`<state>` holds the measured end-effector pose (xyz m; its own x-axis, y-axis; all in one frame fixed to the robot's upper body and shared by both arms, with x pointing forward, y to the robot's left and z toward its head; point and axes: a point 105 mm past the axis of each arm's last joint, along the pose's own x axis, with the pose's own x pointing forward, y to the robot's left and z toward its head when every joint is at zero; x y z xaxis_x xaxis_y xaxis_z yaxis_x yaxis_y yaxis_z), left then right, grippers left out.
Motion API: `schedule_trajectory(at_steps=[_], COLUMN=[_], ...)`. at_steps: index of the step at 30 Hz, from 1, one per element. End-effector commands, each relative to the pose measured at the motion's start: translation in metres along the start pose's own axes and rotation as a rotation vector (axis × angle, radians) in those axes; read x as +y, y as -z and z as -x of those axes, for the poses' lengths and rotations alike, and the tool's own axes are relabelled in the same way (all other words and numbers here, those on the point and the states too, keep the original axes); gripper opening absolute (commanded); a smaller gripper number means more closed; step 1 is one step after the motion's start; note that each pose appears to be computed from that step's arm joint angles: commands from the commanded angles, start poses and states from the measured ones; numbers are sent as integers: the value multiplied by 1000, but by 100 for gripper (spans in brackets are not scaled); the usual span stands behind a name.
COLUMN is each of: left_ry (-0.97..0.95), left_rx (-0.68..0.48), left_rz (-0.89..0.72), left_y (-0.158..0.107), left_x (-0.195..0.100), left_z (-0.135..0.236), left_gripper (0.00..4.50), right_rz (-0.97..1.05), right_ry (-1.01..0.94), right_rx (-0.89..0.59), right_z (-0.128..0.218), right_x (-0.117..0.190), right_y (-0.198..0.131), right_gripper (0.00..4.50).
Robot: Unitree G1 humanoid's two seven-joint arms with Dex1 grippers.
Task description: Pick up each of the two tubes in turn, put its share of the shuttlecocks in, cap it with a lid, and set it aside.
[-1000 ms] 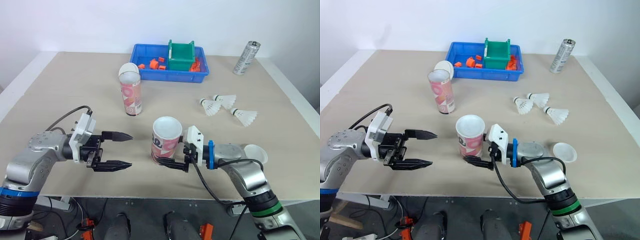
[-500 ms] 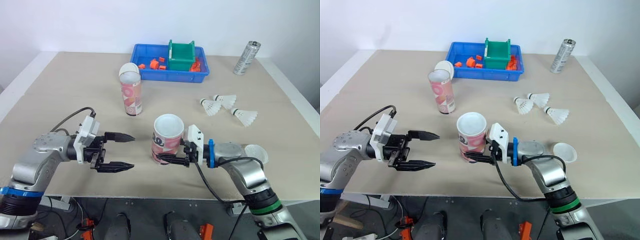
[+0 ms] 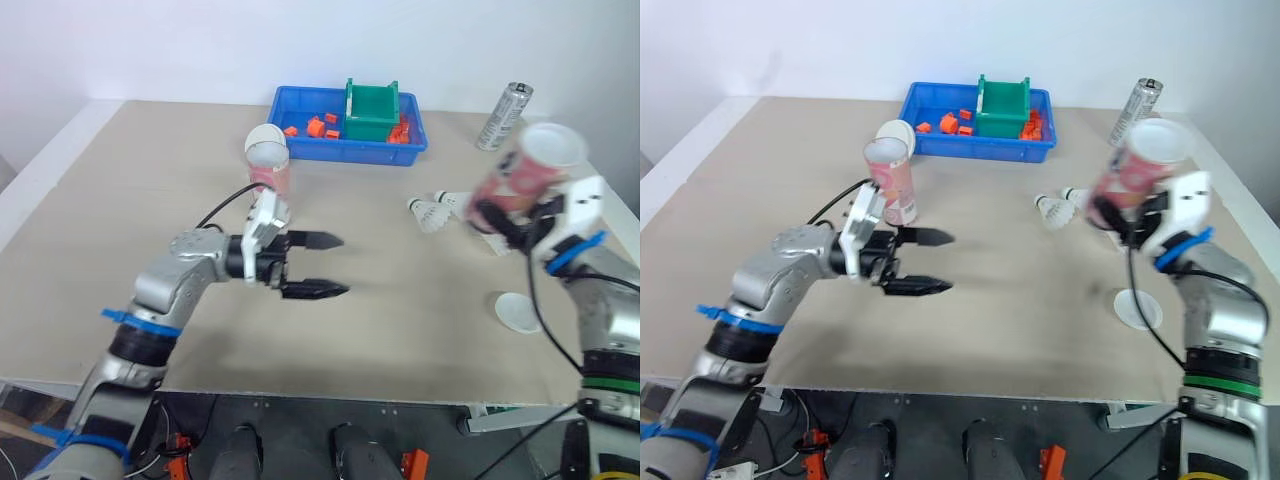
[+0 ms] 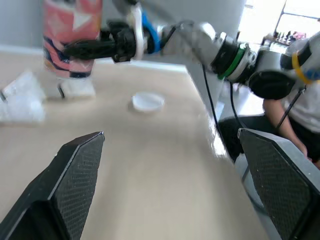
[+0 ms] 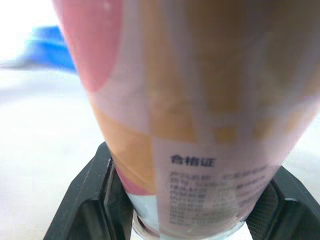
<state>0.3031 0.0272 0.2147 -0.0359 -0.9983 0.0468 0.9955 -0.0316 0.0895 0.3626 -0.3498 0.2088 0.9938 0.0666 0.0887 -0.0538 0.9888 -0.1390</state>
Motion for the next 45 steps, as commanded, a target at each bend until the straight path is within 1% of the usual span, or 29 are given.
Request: schedule_trajectory(at_steps=[1, 2, 3, 7, 14, 18, 21, 23, 25, 26, 29, 31, 33, 38, 41, 45], left_ry=[3, 6, 7, -2, -111, -132, -141, -150, -152, -150, -144, -141, -135, -122, -113, -130], left_rx=[-15, -24, -31, -62, 7, 7, -7, -5, -3, -3, -6, -10, -12, -12, -13, 3], left_rz=[-14, -18, -23, -54, -205, -217, -188, -172, -163, -158, -148, -141, -133, -124, -117, -97], left_y=[-6, -8, -9, -13, -4, -5, -7, -6, -4, -3, -2, -2, -2, -2, -2, 3], left_x=[4, 5, 6, 9, 29, 33, 34, 35, 35, 34, 32, 30, 29, 26, 24, 24], left_z=[-16, -21, -25, -35, -42, -49, -54, -56, -56, -57, -57, -57, -56, -55, -54, -45], left_gripper=[450, 450, 450, 450, 450, 450, 450, 450, 450, 450, 450, 450, 450, 450, 450, 450], right_rz=[-19, -28, -47, -78, -145, -154, -157, -143, -157, -161, -156, -165, -181, -100, -100, -61], right_ry=[246, 294, 312, 340, 346, 347, 360, 352, 310, 289, 248, 262, 239, 256, 237, 234], right_rx=[-51, -46, -42, -22, 58, 86, 112, 144, 151, 152, 152, 164, 201, 289, 295, 330], right_z=[20, 26, 29, 33, 33, 33, 34, 35, 33, 33, 35, 40, 46, 65, 73, 94], right_x=[-59, -71, -76, -84, -79, -78, -79, -78, -72, -69, -64, -68, -69, -79, -79, -90], right_y=[-11, -7, -4, 8, 45, 54, 59, 64, 66, 66, 66, 68, 75, 84, 82, 77], right_gripper=[287, 287, 287, 287, 287, 287, 287, 347, 429, 442, 442, 442, 442, 442, 442, 442])
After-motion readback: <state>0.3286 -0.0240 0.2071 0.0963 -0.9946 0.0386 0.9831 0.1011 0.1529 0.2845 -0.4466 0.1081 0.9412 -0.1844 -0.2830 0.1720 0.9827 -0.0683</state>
